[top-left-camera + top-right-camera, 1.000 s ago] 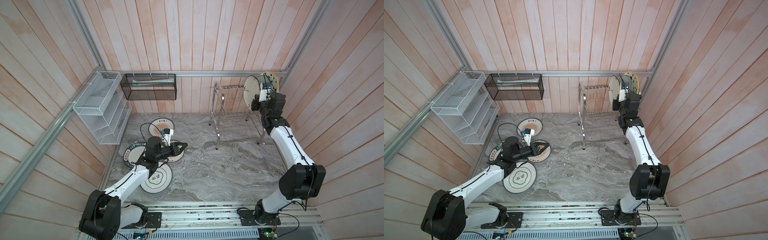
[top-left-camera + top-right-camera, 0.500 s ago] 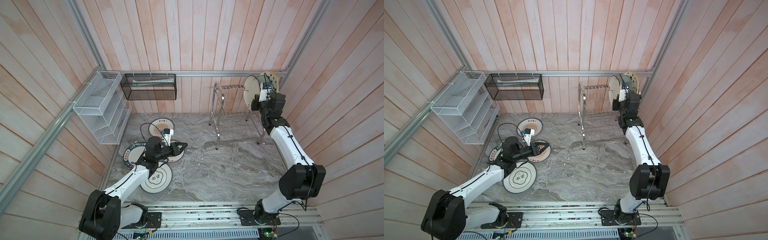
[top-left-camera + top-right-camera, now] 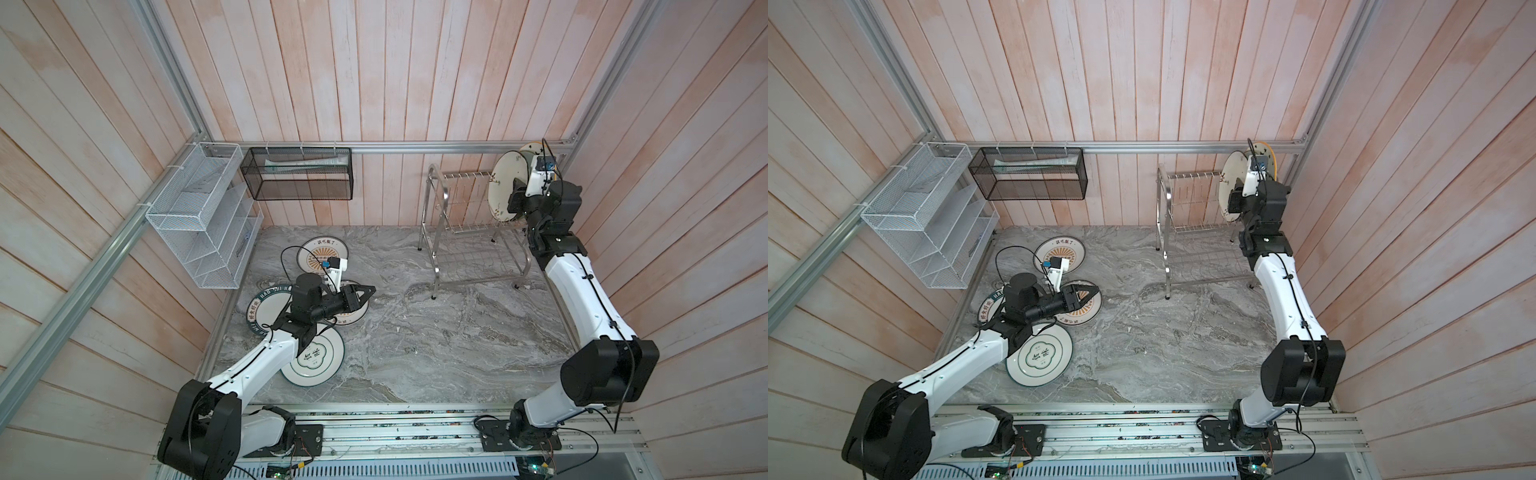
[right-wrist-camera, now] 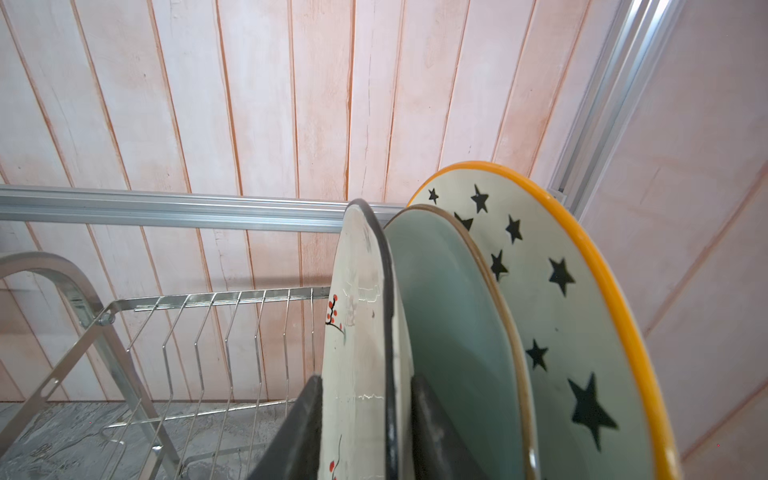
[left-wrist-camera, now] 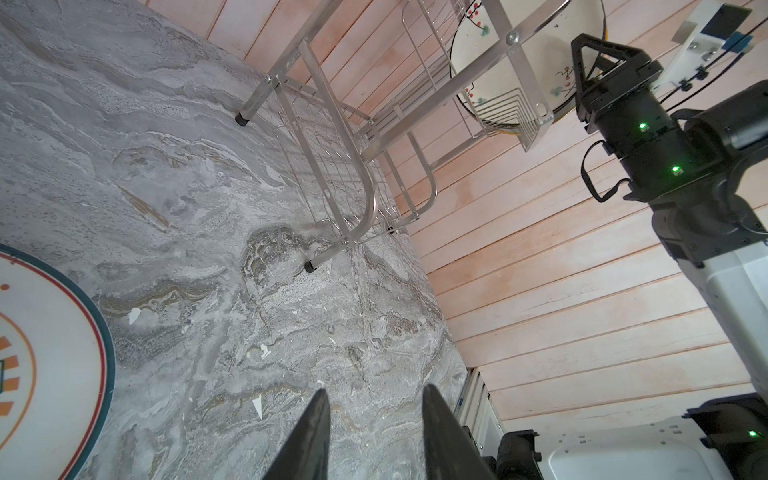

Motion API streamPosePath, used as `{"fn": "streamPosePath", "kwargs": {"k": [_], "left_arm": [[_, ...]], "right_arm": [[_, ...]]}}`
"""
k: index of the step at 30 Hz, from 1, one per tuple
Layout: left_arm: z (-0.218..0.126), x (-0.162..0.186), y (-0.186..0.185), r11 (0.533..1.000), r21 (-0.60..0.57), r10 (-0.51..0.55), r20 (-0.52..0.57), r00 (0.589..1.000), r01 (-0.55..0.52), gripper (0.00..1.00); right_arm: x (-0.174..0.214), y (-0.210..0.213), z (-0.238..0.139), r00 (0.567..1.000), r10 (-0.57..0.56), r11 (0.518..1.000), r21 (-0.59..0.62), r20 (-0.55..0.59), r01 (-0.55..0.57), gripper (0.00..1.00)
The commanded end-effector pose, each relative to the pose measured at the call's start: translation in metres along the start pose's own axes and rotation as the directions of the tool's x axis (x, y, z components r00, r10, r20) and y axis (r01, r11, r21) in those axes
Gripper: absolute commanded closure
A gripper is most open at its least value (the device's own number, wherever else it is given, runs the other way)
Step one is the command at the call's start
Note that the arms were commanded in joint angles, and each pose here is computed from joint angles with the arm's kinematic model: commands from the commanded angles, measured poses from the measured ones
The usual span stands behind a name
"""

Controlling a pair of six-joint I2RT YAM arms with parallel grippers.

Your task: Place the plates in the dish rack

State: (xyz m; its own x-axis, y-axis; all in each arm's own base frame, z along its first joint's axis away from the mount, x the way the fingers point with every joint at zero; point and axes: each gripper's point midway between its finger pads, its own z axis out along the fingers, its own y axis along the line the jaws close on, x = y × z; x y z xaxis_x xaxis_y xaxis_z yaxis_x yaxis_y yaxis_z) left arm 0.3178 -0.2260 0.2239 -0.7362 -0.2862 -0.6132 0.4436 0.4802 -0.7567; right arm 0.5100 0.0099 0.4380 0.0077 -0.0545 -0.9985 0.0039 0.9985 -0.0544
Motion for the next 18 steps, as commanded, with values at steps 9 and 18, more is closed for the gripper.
{"fn": "streamPosePath", "kwargs": {"k": [9, 18], "left_arm": [[-0.003, -0.009, -0.006, 0.999, -0.012, 0.051, 0.028, 0.998, -0.050, 0.61], [-0.011, -0.016, -0.010, 0.996, -0.042, 0.088, 0.079, 0.993, -0.085, 0.61]], "right_arm": [[-0.061, 0.000, -0.038, 0.987, 0.042, 0.999, -0.015, 0.157, -0.040, 0.57], [-0.087, 0.007, -0.064, 0.976, 0.067, 0.996, -0.073, 0.208, -0.053, 0.51]]}}
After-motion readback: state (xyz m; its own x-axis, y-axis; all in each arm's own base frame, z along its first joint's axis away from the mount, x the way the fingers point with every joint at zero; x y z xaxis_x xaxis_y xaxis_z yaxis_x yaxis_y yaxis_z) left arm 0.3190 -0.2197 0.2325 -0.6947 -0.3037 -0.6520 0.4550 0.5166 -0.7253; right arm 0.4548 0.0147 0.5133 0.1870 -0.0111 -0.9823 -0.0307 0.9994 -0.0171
